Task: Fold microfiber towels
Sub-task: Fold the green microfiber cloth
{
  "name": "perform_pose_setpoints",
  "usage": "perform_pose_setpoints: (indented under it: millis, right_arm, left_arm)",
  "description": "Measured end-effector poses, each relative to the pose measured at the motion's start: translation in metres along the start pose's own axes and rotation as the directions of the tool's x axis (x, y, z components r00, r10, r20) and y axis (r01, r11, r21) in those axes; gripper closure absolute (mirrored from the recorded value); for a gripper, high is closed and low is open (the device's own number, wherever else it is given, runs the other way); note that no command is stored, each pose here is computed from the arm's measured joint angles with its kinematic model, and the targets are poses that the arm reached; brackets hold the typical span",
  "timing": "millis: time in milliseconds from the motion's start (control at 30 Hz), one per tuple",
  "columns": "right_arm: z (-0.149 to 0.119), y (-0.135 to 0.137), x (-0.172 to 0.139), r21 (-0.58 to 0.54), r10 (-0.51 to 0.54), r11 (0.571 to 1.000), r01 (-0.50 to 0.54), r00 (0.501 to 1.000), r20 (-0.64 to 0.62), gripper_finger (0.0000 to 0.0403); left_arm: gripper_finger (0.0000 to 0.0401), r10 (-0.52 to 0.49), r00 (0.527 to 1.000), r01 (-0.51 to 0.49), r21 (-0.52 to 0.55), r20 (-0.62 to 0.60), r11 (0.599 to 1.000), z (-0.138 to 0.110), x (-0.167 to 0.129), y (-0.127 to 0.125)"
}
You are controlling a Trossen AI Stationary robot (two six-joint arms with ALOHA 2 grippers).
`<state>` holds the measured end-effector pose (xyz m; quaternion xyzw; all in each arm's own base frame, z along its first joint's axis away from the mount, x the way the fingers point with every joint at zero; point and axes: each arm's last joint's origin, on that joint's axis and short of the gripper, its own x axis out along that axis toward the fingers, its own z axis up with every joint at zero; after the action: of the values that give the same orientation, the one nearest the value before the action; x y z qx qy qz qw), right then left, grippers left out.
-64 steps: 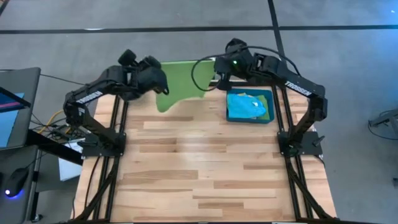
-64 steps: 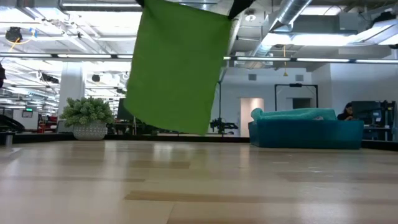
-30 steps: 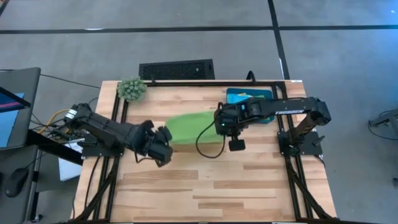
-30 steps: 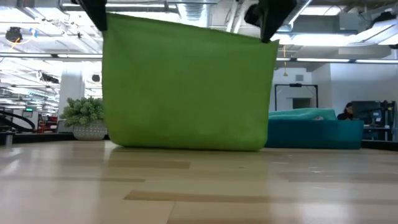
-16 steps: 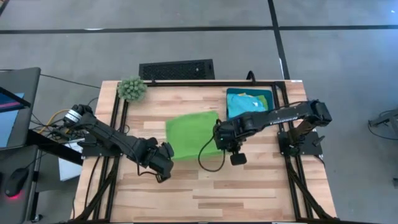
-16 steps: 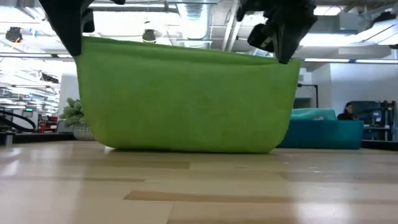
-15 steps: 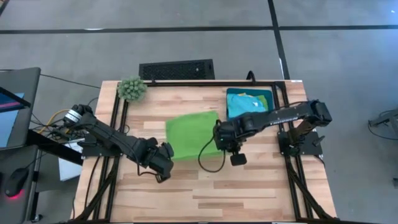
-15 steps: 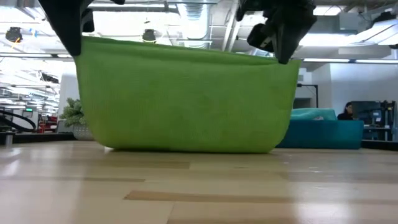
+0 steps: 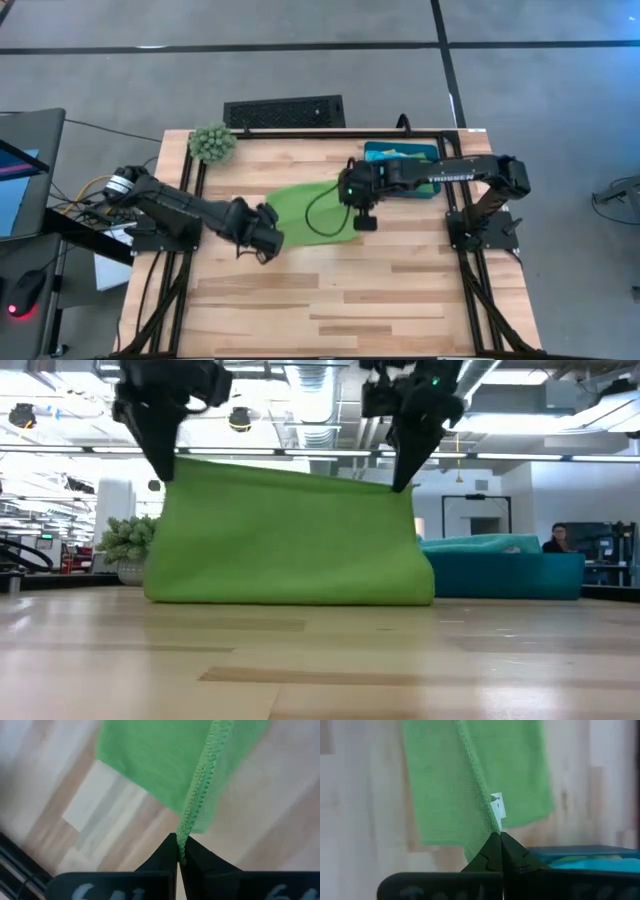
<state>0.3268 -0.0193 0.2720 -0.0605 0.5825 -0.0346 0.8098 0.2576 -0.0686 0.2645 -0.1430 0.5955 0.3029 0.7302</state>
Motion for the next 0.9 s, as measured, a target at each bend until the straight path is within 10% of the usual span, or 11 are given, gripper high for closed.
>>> perform_pose_setpoints:
  millis: [900]
  right_arm:
    - [0.003,-0.061,0.068,-0.036,-0.106,0.994,0.102,0.988,-0.113,0.0391]
  left_arm:
    - [0.0401,0.117,0.993,-0.118,-0.169,-0.014,0.979,0.053,0.067,0.07]
